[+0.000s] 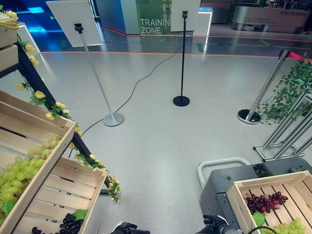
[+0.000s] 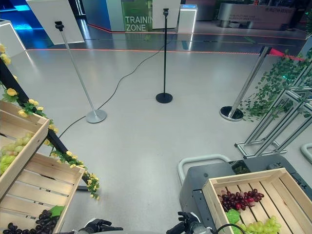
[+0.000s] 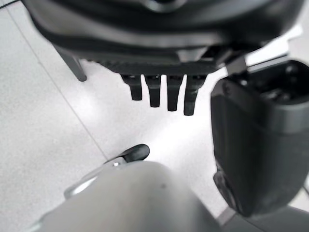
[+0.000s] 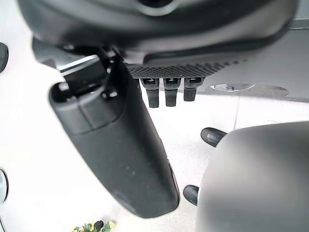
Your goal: Pick up the fruits from the basket on one side to the basket on the other side
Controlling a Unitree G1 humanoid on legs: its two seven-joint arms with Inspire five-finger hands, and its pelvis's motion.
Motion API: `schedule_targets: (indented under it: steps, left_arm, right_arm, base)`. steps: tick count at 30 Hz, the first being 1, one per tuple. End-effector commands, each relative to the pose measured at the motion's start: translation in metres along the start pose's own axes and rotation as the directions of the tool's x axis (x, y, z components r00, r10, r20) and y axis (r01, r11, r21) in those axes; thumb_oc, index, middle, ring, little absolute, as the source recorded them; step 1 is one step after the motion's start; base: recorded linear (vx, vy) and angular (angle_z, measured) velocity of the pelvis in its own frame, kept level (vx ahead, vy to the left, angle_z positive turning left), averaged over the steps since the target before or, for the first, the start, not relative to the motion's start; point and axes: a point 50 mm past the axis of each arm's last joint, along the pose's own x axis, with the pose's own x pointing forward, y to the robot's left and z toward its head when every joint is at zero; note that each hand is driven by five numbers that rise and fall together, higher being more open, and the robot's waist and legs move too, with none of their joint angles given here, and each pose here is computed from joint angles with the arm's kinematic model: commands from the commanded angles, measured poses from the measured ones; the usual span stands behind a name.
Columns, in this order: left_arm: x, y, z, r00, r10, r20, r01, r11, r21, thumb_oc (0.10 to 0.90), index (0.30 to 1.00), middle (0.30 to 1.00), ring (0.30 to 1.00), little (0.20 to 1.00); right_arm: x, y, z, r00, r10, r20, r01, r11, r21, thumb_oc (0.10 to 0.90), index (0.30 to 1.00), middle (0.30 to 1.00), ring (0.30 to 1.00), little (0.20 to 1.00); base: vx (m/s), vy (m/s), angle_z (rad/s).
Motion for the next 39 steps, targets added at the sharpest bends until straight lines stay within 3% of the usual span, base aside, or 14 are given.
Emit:
schedule_targets:
  steps: [1, 25, 39]
  left_arm:
    - [0.001, -0.019, 0.025, 0.995, -0.049, 0.082, 0.050, 0.999, -0.011, 0.800, 0.900, 0.900, 0.900, 0.900]
    - [0.001, -0.021, 0.028, 0.994, -0.067, 0.091, 0.067, 0.998, 0.005, 0.800, 0.900, 0.900, 0.900, 0.900]
    - [0.000, 0.000, 0.062, 0.967, 0.081, 0.240, -0.067, 0.996, -0.067, 0.800, 0.900, 0.900, 0.900, 0.900]
  right_arm:
    - [0.002, 0.007, 0.008, 0.999, 0.034, 0.006, -0.034, 0.998, -0.050, 0.800, 0.900, 0.900, 0.900, 0.900]
    - [0.003, 0.007, 0.011, 0.998, 0.060, 0.009, -0.060, 0.997, -0.052, 0.800, 0.900, 0.900, 0.900, 0.900]
    - [0.001, -0.014, 0.054, 0.971, -0.038, 0.236, 0.057, 0.996, -0.073, 0.800, 0.900, 0.900, 0.900, 0.900]
  base:
    - [0.00, 0.000, 0.00]
    - [0.00, 0.000, 0.00]
    - [-0.01, -0.057, -0.06]
